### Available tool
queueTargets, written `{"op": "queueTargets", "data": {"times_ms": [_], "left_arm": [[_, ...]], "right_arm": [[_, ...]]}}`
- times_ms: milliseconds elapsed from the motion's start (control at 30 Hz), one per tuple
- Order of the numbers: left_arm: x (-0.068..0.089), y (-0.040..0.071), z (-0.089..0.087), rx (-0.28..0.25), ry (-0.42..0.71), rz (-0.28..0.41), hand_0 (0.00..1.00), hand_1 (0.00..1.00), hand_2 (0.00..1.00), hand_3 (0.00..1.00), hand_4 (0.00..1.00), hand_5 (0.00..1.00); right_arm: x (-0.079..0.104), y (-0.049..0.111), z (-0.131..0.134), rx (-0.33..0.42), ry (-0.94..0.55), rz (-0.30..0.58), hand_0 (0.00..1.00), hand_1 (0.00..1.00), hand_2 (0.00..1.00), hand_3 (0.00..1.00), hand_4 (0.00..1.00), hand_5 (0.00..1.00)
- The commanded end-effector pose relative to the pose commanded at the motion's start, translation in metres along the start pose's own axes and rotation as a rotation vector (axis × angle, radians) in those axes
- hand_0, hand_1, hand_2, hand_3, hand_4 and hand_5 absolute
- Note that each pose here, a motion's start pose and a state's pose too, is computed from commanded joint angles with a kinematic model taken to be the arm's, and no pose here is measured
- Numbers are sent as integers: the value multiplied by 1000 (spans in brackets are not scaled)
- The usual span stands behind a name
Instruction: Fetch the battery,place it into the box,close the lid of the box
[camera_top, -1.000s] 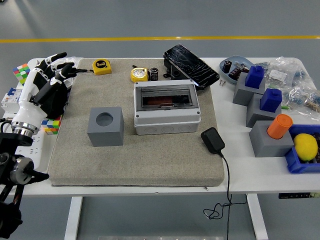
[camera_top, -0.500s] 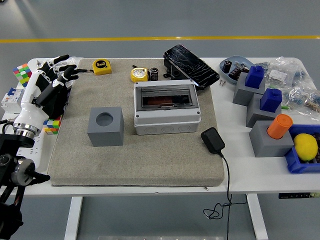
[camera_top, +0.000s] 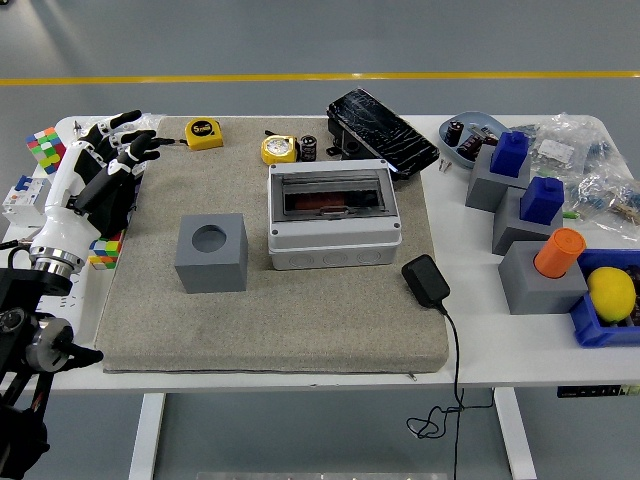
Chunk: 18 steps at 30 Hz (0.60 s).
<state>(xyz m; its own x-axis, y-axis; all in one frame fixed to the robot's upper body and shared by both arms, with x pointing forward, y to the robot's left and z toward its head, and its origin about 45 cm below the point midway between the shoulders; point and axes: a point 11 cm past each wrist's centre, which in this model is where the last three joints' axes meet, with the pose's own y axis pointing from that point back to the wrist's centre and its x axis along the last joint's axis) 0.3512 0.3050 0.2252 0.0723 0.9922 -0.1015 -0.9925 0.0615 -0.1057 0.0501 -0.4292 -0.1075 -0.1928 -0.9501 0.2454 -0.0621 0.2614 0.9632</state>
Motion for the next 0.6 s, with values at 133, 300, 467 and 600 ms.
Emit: {"op": "queueTargets", "data": {"times_ms": [133, 300, 467, 600], "left_arm": [[0, -1, 0, -1, 1, -1, 584, 627, 618, 730, 998, 404], [-1, -2, 1, -2, 2, -2, 585, 627, 618, 730, 998, 404], [-1, -2, 1, -3, 2, -2, 585, 627, 618, 731, 998, 404], [-1, -2, 1, -4, 3, 0, 585, 627, 618, 731, 998, 404]], "right_arm": [[1, 0, -1, 2, -1, 1, 740, 705, 709, 701, 998, 550], [0, 0, -1, 2, -1, 0, 740, 706, 709, 701, 998, 550], [1, 0, -3, 5, -2, 2, 740, 705, 709, 700, 998, 551], [2, 0, -3, 5, -2, 3, 740, 705, 709, 700, 998, 551]]}}
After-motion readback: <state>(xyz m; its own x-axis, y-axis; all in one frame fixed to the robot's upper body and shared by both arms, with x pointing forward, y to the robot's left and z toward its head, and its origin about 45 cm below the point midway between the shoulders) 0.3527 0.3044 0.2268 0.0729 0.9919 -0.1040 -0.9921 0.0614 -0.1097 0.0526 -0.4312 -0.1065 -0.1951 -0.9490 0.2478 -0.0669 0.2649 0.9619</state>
